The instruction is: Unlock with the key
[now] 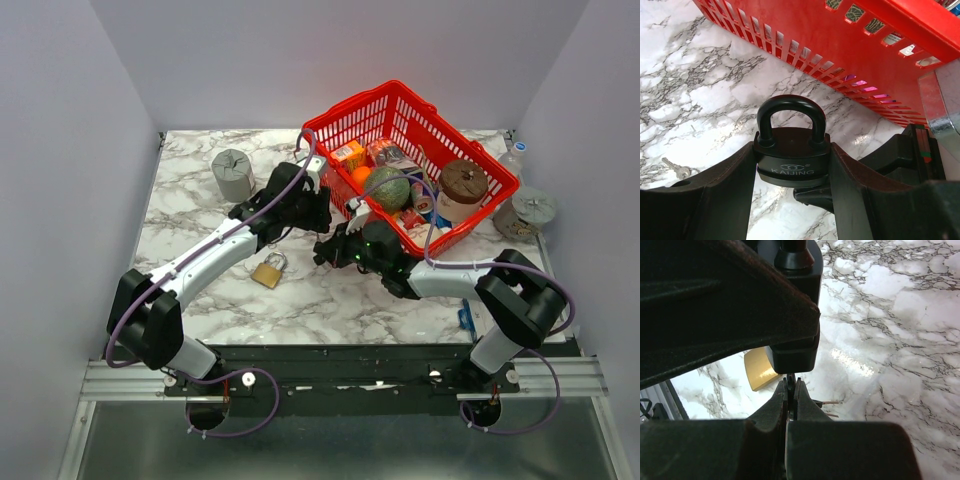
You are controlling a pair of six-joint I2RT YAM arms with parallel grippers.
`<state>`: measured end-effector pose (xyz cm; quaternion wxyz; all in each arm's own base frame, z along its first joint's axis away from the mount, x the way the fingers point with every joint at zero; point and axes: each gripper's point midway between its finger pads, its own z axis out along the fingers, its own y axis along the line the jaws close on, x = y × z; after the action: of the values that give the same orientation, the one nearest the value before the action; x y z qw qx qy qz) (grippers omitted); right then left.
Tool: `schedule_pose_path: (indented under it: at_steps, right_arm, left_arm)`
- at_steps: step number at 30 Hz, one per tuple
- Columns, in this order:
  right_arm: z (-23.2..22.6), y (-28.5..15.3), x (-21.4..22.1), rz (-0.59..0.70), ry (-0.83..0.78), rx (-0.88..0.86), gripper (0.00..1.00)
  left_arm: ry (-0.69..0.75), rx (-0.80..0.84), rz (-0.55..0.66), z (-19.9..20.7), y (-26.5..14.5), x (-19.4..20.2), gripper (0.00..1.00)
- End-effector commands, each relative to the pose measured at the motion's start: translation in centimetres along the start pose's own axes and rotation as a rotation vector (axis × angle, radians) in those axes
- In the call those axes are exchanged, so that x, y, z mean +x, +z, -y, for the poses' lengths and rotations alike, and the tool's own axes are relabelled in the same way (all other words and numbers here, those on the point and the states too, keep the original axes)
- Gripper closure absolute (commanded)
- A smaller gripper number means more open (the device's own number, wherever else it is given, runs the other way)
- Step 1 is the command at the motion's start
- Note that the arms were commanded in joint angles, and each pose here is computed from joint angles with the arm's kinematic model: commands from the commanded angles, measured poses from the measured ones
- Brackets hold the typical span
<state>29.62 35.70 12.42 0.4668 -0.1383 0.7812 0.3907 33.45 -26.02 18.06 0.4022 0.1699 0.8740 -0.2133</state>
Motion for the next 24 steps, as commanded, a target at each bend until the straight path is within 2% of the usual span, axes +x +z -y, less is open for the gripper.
schedule_pose_path:
  at_steps: [1, 15, 19, 24]
  right_arm:
    - [-3.9, -2.6, -17.1, 0.541, -0.024, -0.068, 0.99]
    - [-5.3, -1.9, -19.3, 0.568, -0.004, -0.101, 0.99]
    - [-4.9, -1.7, -17.0, 0.488, 0.042, -0.099, 0.99]
    - [-5.1, -1.3, -10.4, 0.29, 0.063, -0.087, 0.99]
  left_arm:
    - [-0.035, 0.006, -0.248, -0.5, -0.8, 7.0, 1.0]
    - [-0.061, 0.005, -0.224, -0.5, -1.2, 6.8, 1.0]
    - [-0.108, -0.051, -0.149, -1.7, -1.6, 5.5, 1.0]
    - [-0.221, -0.115, -0.002, -2.7, -1.9, 3.2, 1.0]
